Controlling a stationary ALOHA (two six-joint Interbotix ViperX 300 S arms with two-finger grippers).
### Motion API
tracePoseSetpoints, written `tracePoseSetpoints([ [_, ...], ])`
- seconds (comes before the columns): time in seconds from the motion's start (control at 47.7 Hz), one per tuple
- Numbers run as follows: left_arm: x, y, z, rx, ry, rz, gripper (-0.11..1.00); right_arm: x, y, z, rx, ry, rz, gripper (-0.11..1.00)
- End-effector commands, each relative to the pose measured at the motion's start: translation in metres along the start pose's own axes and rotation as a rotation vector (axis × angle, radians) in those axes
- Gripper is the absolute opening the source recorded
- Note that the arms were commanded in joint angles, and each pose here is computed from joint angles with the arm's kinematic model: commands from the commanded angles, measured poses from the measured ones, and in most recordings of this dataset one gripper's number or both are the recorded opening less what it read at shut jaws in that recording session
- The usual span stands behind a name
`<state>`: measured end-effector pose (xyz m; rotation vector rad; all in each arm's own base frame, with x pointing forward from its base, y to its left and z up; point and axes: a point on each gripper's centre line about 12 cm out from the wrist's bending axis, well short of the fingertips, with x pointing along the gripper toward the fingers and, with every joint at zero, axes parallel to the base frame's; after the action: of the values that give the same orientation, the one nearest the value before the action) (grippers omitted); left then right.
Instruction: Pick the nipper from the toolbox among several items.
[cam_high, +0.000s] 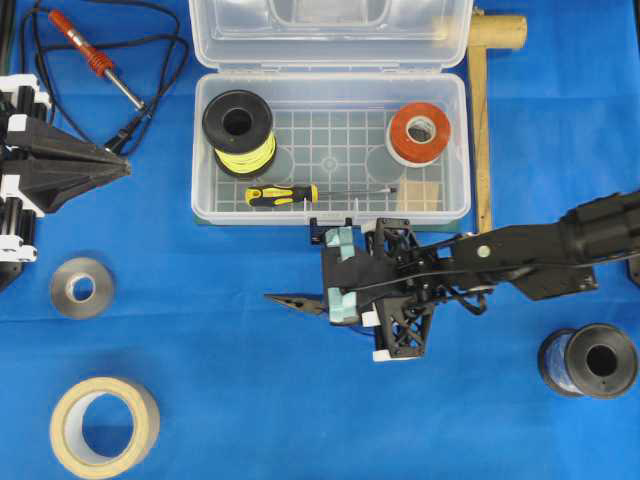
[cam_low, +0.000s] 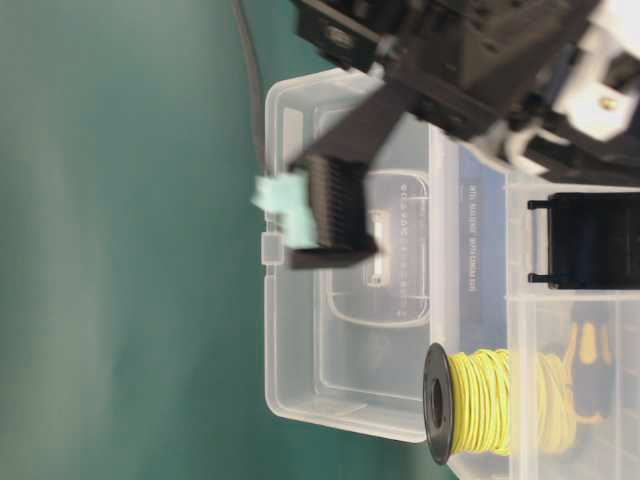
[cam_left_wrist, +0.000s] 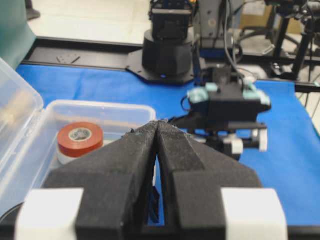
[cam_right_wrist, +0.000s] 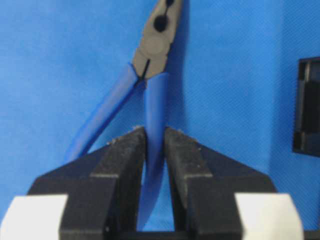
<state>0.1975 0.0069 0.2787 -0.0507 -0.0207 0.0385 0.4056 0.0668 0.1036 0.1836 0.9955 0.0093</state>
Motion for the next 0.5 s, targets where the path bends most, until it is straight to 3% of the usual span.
tracePoseSetpoints([
  [0.0,0.001,0.0,0.005,0.0,-0.019,0.003,0.0,-0.005,0.005,0.011,0.005,-0.029,0.012,0.13],
  [0.21,0.001,0.001,0.004,0.0,-0.015,0.003,0.0,-0.005,0.001,0.01,0.016,0.012,-0.004,0.17],
  [0.398,0.001,0.001,0.003,-0.001,-0.011,0.003,0.0,-0.041,-0.002,0.026,-0.006,-0.017,-0.016,0.7],
  [0.482,0.001,0.001,0.003,-0.001,-0.011,0.003,0.0,-0.07,-0.003,0.036,-0.018,-0.075,-0.014,0.84],
])
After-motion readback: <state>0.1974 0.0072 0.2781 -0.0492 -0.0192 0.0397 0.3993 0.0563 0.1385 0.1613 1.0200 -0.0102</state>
